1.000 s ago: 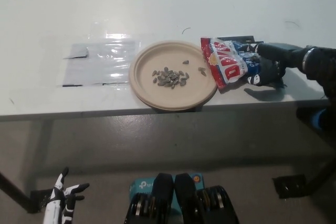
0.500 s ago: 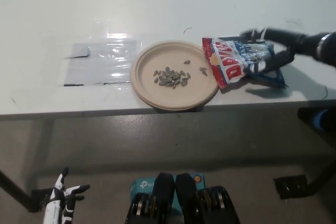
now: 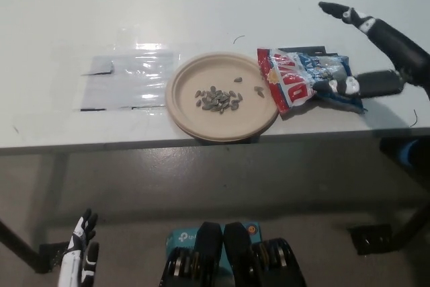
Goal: The robot picks up a small bag of sunflower seeds on the right hand side and take it to the empty plate on the left hand side then pours some sunflower seeds on to the plate.
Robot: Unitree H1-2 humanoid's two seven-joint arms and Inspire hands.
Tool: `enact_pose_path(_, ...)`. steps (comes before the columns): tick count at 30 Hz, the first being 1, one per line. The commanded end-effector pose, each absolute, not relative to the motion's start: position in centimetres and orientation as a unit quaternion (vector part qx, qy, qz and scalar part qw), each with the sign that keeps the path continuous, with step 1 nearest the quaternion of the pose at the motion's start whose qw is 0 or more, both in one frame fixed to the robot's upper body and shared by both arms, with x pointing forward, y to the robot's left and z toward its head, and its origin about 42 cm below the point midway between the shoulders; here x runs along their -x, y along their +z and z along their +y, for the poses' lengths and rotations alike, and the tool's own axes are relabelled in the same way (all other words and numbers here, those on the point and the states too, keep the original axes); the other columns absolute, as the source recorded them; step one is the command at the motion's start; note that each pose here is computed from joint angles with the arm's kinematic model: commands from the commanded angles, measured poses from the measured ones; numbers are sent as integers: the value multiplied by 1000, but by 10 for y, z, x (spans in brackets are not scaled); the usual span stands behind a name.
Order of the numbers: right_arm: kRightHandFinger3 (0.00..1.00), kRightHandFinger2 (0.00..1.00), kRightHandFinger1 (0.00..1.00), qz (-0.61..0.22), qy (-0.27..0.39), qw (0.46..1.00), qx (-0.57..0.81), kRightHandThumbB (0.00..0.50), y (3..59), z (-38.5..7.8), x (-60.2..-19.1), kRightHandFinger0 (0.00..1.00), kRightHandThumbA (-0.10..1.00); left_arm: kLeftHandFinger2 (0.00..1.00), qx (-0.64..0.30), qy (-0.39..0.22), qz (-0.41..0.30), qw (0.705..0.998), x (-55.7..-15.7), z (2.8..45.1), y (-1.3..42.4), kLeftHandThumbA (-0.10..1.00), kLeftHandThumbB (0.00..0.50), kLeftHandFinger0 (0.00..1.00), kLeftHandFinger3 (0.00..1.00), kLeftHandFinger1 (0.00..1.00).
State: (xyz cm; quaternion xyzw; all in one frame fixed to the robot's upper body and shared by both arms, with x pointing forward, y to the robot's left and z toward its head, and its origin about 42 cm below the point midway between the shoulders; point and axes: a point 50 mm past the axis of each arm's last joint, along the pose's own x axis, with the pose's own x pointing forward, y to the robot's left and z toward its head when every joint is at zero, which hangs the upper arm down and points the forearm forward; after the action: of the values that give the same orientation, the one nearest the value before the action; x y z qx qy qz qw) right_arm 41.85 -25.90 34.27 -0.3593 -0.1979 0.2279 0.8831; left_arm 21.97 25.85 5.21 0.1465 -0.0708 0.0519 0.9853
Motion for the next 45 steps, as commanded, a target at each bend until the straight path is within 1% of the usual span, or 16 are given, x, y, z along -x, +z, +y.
enact_pose_path(1,1000,1000,1000,-467,85,854,212,500,419,-278,-276,1000,1000,1000,-75,-5,-102,992,-240,256,70,1000,347,1000,1000,1000)
enact_pose_path(4,1000,1000,1000,-484,60,852,192,500,401,-271,-248,1000,1000,1000,-69,-19,-108,992,-245,255,72,1000,383,1000,1000,1000)
enact_pose_path(8,1000,1000,1000,-510,9,844,167,500,355,-259,-220,1000,1000,1000,-63,-24,-107,992,-249,252,73,1000,376,1000,1000,1000)
enact_pose_path(12,1000,1000,1000,-485,3,863,140,499,308,-253,-215,1000,1000,1000,-57,-23,-114,992,-258,250,74,1000,365,1000,1000,1000)
enact_pose_path(15,1000,1000,1000,-465,1,872,151,330,266,-240,-230,1000,1000,1000,-61,-20,-122,990,-265,250,77,1000,366,1000,1000,1000)
enact_pose_path(16,1000,1000,1000,-453,3,878,153,296,257,-235,-236,1000,1000,1000,-61,-20,-124,990,-266,250,78,1000,374,1000,1000,1000)
enact_pose_path(17,1000,1000,1000,-427,9,892,147,325,244,-231,-243,1000,1000,1000,-60,-20,-126,990,-267,250,79,1000,377,1000,1000,1000)
enact_pose_path(18,1000,1000,1000,-402,16,905,138,334,230,-228,-247,1000,1000,1000,-58,-21,-127,990,-267,249,79,1000,378,1000,1000,1000)
enact_pose_path(20,1000,1000,1000,-365,19,920,138,237,209,-224,-260,1000,1000,1000,-57,-23,-126,990,-265,248,80,1000,377,1000,1000,1000)
enact_pose_path(23,1000,1000,1000,-291,16,947,133,251,168,-221,-277,1000,1000,1000,-55,-26,-126,990,-264,247,81,1000,375,1000,1000,1000)
enact_pose_path(27,1000,1000,1000,-224,25,966,128,207,130,-225,-281,1000,1000,1000,-54,-35,-123,990,-261,242,80,1000,375,1000,1000,1000)
enact_pose_path(29,1000,1000,1000,-198,26,973,116,229,115,-228,-277,1000,1000,1000,-53,-40,-120,991,-260,239,79,1000,377,1000,1000,1000)
enact_pose_path(34,1000,1000,1000,-166,35,980,106,211,97,-233,-261,1000,1000,1000,-47,-47,-107,992,-249,233,73,1000,372,1000,1000,1000)
enact_pose_path(41,1000,1000,1000,-143,47,984,100,204,83,-233,-250,1000,1000,1000,-42,-55,-101,992,-242,227,67,1000,387,1000,1000,1000)
enact_pose_path(43,1000,1000,1000,-141,51,983,101,216,82,-232,-247,1000,1000,1000,-43,-56,-99,993,-241,227,67,1000,397,1000,1000,1000)
enact_pose_path(45,1000,1000,1000,-138,57,984,100,224,80,-232,-245,1000,1000,1000,-42,-57,-98,993,-240,227,66,1000,388,1000,1000,1000)
